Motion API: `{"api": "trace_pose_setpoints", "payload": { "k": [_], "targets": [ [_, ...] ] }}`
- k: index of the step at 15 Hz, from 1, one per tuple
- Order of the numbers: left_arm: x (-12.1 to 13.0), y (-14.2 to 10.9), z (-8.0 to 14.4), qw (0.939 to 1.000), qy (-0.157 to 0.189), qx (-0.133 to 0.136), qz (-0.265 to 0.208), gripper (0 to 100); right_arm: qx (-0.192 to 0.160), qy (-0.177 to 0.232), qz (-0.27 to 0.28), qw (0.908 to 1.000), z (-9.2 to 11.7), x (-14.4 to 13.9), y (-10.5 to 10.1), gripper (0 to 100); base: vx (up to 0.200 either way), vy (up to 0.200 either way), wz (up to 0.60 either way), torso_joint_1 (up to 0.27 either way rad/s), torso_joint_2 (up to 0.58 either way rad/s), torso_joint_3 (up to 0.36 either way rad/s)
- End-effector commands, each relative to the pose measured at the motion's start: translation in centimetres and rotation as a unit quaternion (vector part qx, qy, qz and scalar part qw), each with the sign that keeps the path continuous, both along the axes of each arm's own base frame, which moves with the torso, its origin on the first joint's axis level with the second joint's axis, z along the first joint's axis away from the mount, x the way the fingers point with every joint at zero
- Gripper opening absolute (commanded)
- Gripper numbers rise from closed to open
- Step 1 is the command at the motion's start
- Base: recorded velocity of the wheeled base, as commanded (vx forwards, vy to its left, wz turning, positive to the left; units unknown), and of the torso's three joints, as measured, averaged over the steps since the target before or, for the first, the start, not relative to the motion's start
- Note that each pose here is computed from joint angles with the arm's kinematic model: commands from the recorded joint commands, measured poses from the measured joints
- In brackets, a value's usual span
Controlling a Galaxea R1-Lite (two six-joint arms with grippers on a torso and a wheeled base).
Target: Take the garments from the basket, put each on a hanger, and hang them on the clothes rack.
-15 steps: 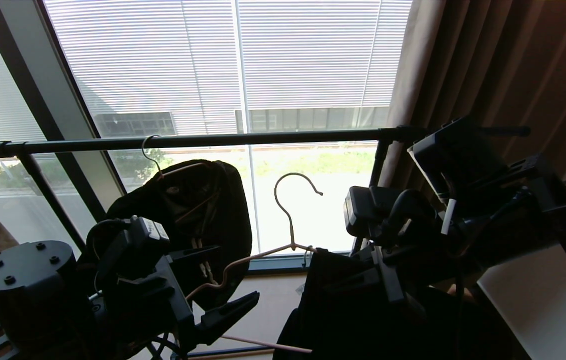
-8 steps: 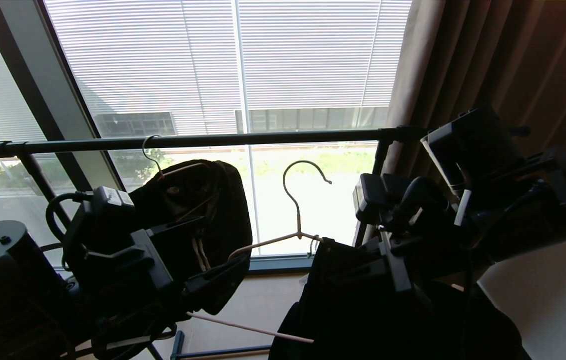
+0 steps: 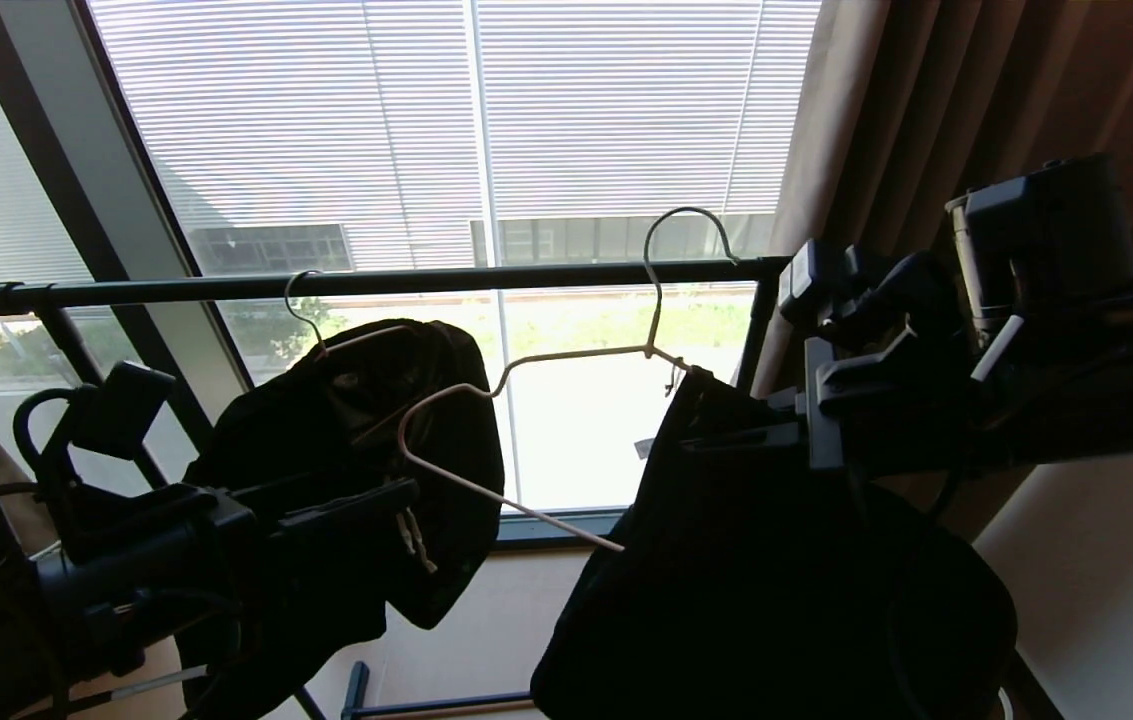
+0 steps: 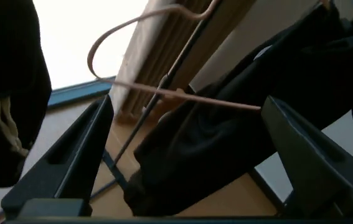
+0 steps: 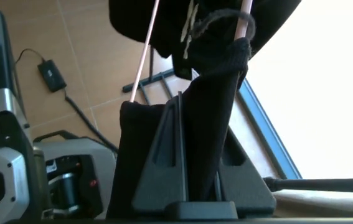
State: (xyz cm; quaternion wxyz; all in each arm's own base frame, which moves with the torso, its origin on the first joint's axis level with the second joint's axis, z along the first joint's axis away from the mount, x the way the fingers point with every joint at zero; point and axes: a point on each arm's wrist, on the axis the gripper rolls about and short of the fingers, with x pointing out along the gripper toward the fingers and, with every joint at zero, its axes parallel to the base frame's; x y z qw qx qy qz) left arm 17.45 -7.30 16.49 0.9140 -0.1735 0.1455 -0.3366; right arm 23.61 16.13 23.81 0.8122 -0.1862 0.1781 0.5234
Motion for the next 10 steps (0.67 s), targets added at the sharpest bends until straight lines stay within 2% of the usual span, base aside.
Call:
{"api": "trace_pose_setpoints", "payload": {
  "k": [1, 3, 6, 7, 8, 10],
  "targets": [
    [-0.7, 0.5, -0.5, 0.9994, 0.028, -0.019, 0.007, 100, 0.011, -0.008, -0.006, 0.9999, 0.1, -0.2, -1.0, 0, 0.0, 0.0, 0.0, 0.0, 0.0, 0.0],
    [-1.2, 0.6, -1.6, 0.997, 0.067, -0.032, -0.023, 100, 0.026, -0.011, 0.005, 0.9996, -0.2, 0.0, -1.3, 0, 0.0, 0.0, 0.0, 0.0, 0.0, 0.0],
    [-1.0, 0.3, -3.5, 0.986, 0.144, -0.05, -0.068, 100, 0.065, -0.014, 0.036, 0.9971, -0.1, -0.4, -2.1, 0, 0.0, 0.0, 0.0, 0.0, 0.0, 0.0],
    [-0.8, 0.1, -3.7, 0.9842, 0.153, -0.05, -0.073, 100, 0.074, -0.014, 0.048, 0.996, 0.0, -0.5, -2.4, 0, 0.0, 0.0, 0.0, 0.0, 0.0, 0.0],
    [-0.3, -0.2, -4.4, 0.9799, 0.172, -0.048, -0.09, 100, 0.09, -0.013, 0.073, 0.9932, 0.4, -0.8, -2.5, 0, 0.0, 0.0, 0.0, 0.0, 0.0, 0.0],
    [0.2, -0.7, -4.9, 0.9749, 0.188, -0.047, -0.111, 100, 0.097, -0.016, 0.082, 0.9918, 0.8, -1.1, -2.7, 0, 0.0, 0.0, 0.0, 0.0, 0.0, 0.0]
  ]
}}
